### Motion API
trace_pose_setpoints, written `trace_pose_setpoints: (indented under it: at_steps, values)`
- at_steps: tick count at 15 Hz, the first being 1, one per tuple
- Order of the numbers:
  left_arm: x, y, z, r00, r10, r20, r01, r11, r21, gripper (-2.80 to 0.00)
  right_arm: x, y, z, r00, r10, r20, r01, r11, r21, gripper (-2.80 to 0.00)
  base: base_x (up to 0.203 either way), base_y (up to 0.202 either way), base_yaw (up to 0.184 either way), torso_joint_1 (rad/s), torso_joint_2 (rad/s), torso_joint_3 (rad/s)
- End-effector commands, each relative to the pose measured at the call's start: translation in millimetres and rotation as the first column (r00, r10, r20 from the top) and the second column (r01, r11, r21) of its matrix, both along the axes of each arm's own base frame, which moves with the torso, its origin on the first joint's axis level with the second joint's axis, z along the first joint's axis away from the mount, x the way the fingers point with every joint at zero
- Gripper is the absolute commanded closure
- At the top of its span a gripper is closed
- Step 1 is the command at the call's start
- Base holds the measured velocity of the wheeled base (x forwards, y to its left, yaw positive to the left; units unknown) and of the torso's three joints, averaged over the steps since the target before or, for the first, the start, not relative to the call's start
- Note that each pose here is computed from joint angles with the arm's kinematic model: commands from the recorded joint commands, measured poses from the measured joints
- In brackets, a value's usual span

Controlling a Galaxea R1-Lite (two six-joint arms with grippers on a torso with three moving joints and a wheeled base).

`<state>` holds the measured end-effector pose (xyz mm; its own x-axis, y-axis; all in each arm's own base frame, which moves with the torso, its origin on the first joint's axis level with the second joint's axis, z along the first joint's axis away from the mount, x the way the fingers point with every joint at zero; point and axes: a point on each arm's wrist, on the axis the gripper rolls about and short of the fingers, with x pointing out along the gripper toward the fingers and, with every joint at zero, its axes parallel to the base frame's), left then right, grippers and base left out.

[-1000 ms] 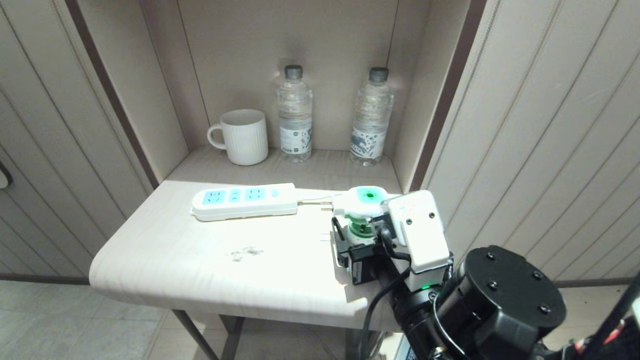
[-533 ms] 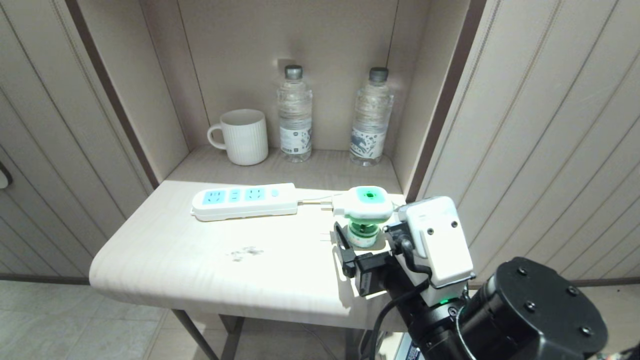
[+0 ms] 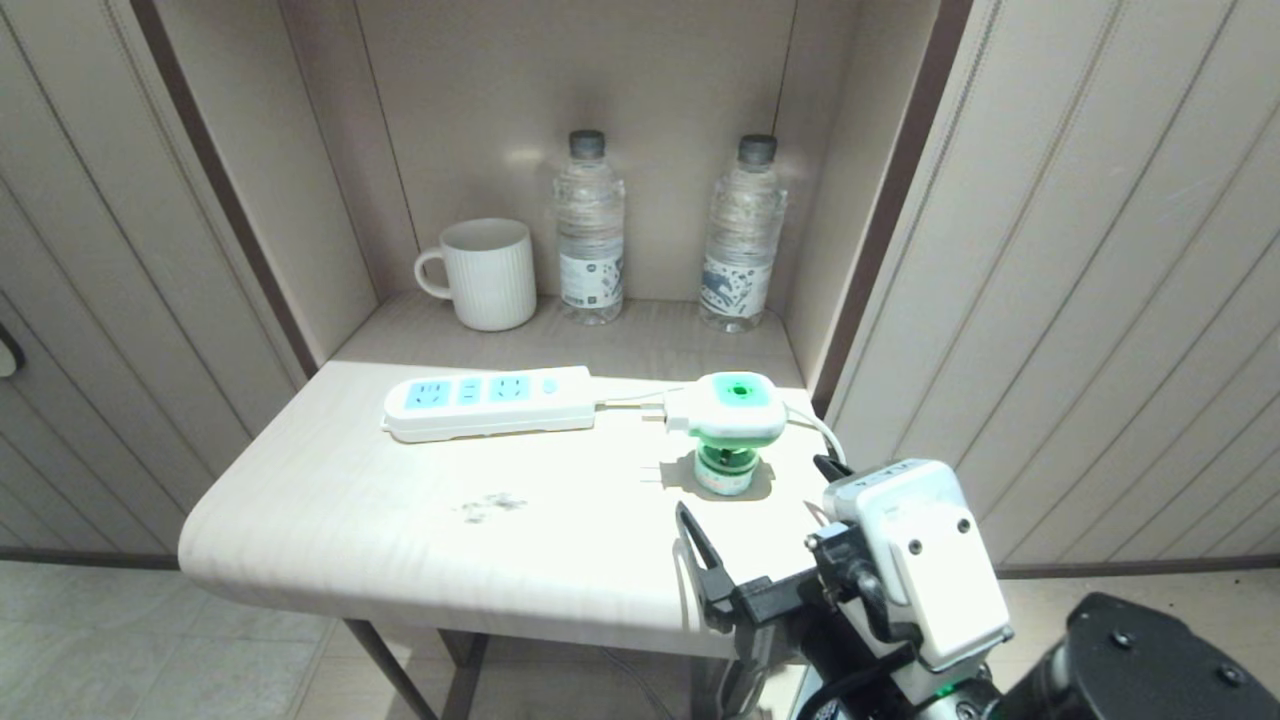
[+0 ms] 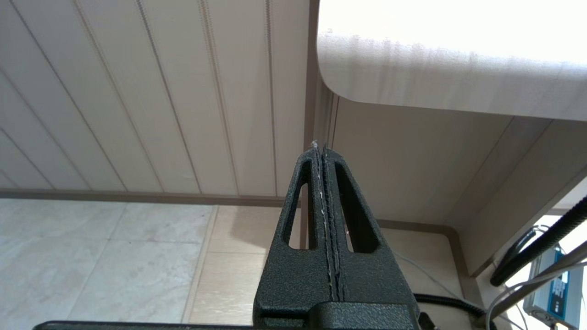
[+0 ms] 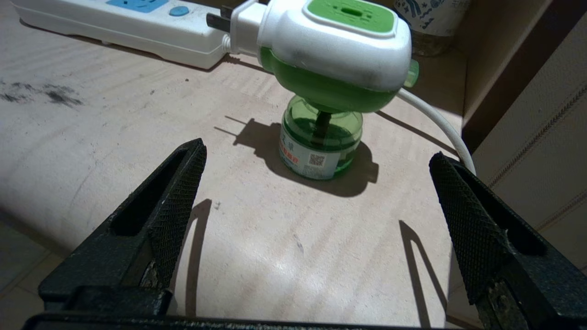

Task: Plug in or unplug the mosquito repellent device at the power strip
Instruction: Pick up the mosquito repellent liquid

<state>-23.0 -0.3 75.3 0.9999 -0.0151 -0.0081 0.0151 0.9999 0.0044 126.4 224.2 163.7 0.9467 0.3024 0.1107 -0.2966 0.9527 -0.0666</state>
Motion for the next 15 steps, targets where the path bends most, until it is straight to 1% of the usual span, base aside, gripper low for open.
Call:
trace_pose_setpoints:
  at_steps: [1,5,6,8,10,12,13,15]
  values:
    - [0,0,0,1.000,0.000,-0.001,0.000,1.000,0.000,0.00,-7,-12,1,1.000,0.002,-0.005,-0.002,1.000,0.016,-2.80,0.000,0.000,0.000,0.000,0.00,0.000]
    - [0,0,0,1.000,0.000,-0.001,0.000,1.000,0.000,0.00,-16,-25,16,1.000,0.012,0.019,-0.013,0.997,0.073,-2.80,0.000,0.000,0.000,0.000,0.00,0.000]
    - [0,0,0,1.000,0.000,-0.001,0.000,1.000,0.000,0.00,-18,-28,18,1.000,0.015,0.022,-0.016,0.997,0.075,-2.80,0.000,0.000,0.000,0.000,0.00,0.000]
    - [0,0,0,1.000,-0.001,-0.001,0.001,1.000,0.000,0.00,-20,-36,21,1.000,0.011,0.015,-0.012,0.998,0.055,-2.80,0.000,0.000,0.000,0.000,0.00,0.000]
    - [0,0,0,1.000,0.000,-0.001,0.000,1.000,0.000,0.00,-25,-47,30,1.000,0.009,0.020,-0.011,0.998,0.065,-2.80,0.000,0.000,0.000,0.000,0.00,0.000]
    - [0,0,0,1.000,0.000,-0.001,0.000,1.000,0.000,0.00,-32,-65,45,0.999,0.006,0.031,-0.009,0.996,0.087,-2.80,0.000,0.000,0.000,0.000,0.00,0.000]
    - [0,0,0,1.000,0.000,-0.001,0.000,1.000,0.000,0.00,-37,-75,51,0.999,0.006,0.032,-0.008,0.996,0.091,0.00,0.000,0.000,0.000,0.000,0.00,0.000]
    - [0,0,0,1.000,0.000,-0.001,0.000,1.000,0.000,0.00,-46,-96,57,1.000,0.005,0.023,-0.007,0.997,0.072,0.00,0.000,0.000,0.000,0.000,0.00,0.000]
